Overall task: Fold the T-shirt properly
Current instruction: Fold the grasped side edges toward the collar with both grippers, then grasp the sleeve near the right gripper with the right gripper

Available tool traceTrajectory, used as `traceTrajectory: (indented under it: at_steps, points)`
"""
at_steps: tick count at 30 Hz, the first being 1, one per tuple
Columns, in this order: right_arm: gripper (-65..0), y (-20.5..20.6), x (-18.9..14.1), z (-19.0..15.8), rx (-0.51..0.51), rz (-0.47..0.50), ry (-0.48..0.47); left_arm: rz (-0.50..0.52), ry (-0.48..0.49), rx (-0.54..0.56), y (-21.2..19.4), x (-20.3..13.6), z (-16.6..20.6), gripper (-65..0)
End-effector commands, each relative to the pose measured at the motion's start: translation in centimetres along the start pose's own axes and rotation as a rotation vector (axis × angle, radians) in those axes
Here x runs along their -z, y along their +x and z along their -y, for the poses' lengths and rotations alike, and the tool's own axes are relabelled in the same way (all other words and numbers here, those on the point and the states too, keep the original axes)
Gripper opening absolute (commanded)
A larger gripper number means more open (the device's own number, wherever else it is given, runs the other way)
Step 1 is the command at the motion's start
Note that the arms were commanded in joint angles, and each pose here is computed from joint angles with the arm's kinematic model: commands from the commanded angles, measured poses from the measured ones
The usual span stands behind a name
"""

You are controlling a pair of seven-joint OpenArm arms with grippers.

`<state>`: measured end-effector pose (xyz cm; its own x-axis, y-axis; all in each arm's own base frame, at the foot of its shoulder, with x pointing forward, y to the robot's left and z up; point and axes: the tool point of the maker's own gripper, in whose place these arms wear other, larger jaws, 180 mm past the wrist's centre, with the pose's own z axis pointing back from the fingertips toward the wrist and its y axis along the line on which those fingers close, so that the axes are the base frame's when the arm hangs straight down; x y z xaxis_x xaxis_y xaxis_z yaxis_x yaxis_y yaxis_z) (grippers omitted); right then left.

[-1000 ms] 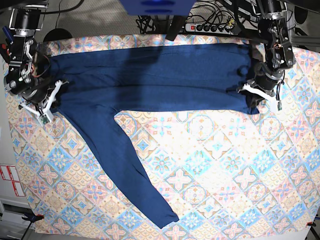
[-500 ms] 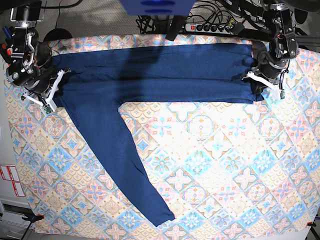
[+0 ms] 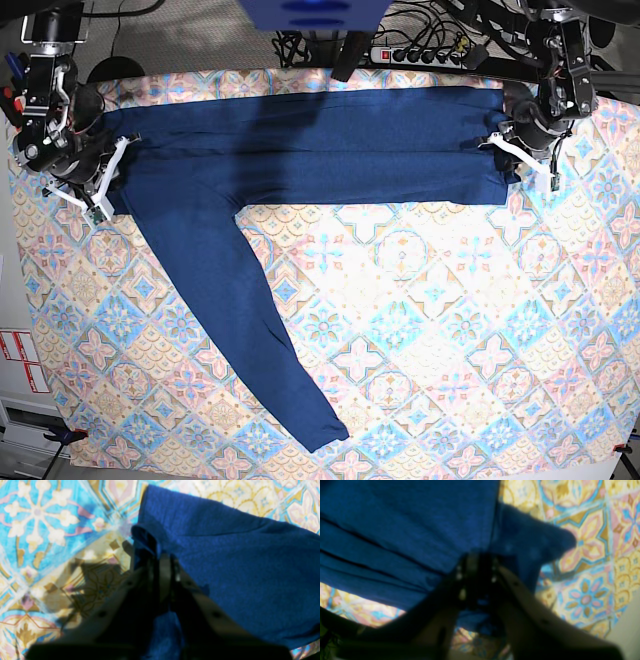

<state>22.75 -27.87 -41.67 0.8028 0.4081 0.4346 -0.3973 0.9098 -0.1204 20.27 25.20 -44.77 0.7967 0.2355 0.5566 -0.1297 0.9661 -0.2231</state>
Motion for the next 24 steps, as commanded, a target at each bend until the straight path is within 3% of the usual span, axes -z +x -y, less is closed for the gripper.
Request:
traceTrajectory:
  at_steps: [1, 5, 11, 16, 24]
  points:
    - [-53.1, 1.4, -0.9, 1.3, -0.011, 0.043, -0.033, 0.031, 0.002, 0.01, 1.2, -0.4, -0.3, -56.0]
    - [-44.5, 1.7, -2.2, 4.2, 0.049, 0.075, -0.107, 0.034, 0.001, 0.005, 1.3, -0.4, -0.4, -42.0]
    - [-40.5, 8.9, -2.0, 4.2, 0.072, 0.242, -0.101, 0.04, -0.003, 0.0, 1.3, -0.4, -0.2, -25.8]
    - [-39.5, 14.9, 1.2, 1.3, -0.035, 0.261, 0.014, 0.047, -0.014, -0.016, 1.2, -0.2, 0.4, -23.4]
    - [-39.5, 16.8, 6.4, 1.7, 0.042, 0.221, 0.113, 0.097, 0.0, -0.093, 1.7, -0.7, 0.0, -23.4]
